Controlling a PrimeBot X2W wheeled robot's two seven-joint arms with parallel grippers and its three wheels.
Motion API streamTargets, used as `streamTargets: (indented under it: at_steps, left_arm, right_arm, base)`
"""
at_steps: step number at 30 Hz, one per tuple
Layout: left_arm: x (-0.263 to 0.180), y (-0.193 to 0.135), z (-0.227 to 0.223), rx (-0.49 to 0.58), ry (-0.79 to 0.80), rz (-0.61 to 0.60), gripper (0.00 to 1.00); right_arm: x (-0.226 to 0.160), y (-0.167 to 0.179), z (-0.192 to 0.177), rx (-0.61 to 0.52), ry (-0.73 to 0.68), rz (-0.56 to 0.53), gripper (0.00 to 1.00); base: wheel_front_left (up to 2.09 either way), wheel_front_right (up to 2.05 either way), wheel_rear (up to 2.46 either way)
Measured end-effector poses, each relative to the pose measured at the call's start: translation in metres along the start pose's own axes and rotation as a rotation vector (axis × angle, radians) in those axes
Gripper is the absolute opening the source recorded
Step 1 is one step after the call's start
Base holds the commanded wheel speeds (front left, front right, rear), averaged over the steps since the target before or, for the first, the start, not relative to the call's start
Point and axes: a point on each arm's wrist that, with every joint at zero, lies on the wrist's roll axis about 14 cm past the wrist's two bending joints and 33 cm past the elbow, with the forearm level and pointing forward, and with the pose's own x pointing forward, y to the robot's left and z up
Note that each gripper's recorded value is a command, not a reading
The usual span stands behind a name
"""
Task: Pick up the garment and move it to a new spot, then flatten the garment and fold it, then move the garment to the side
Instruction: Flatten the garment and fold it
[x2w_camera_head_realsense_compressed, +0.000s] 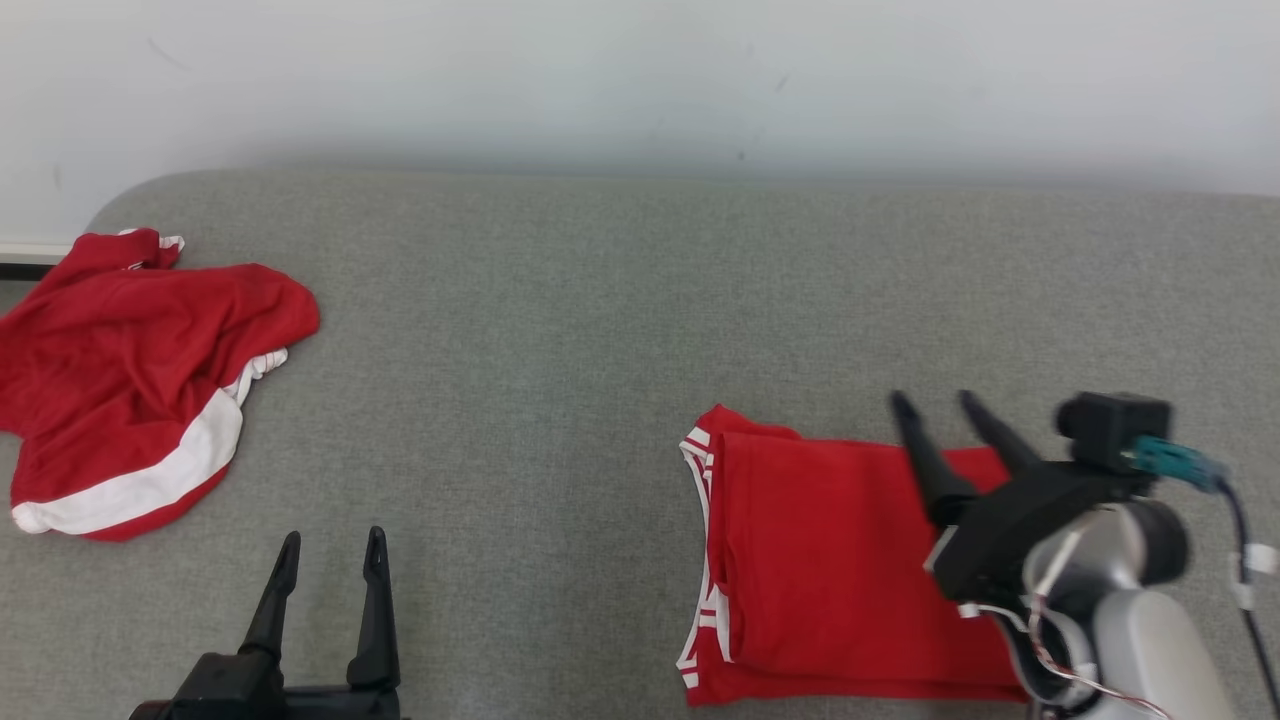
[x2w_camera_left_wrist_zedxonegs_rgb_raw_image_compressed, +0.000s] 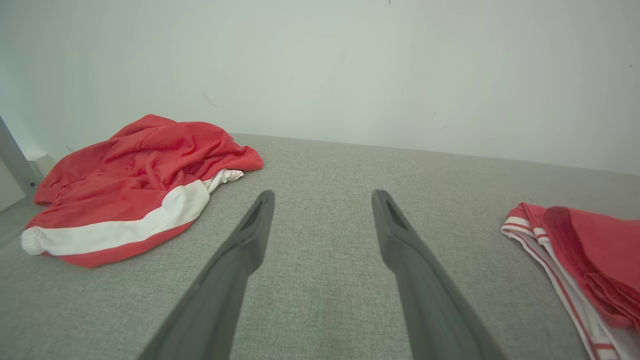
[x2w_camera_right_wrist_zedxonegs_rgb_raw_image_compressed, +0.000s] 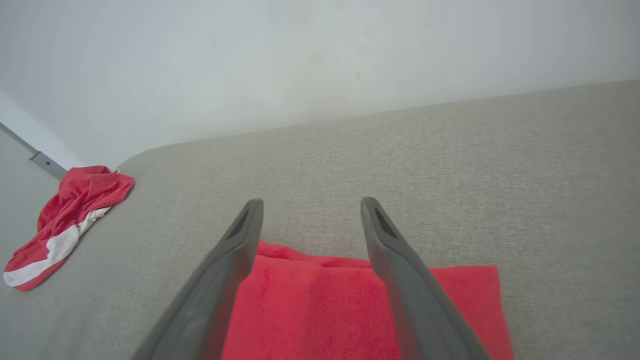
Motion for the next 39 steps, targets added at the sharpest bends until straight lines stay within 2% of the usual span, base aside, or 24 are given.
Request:
streamTargets:
  at_steps: [5,11,20,25,39]
  left_arm:
    - [0.002,-0.003,-0.002,-0.005,0.004,-0.005,1.0]
    - [0.002,-0.004,0.007,-0.005,-0.022,-0.004,1.0]
    - [-0.01,-0.009,0.014,0.014,-0.042,-0.021,1.0]
    - [-0.018,-0.017,0.014,0.034,-0.044,-0.052,1.0]
    - [-0.022,-0.025,-0.003,0.07,0.011,-0.094,1.0]
  right_arm:
    - [-0.028,-0.061,0.012,-0.083,-0.089,-0.21,1.0]
    - [-0.064,-0.088,0.008,-0.137,-0.203,-0.314,1.0]
    - [-0.1,-0.086,-0.017,-0.151,-0.299,-0.322,1.0]
    - [-0.103,-0.071,-0.028,-0.181,-0.295,-0.283,1.0]
    - [-0.11,-0.072,-0.056,-0.173,-0.222,-0.292,1.0]
  base:
    - [0.0,0.0,0.0]
    - [0.0,0.0,0.0]
    - [0.0,0.0,0.0]
    - [0.0,0.0,0.0]
    - [0.0,0.0,0.0]
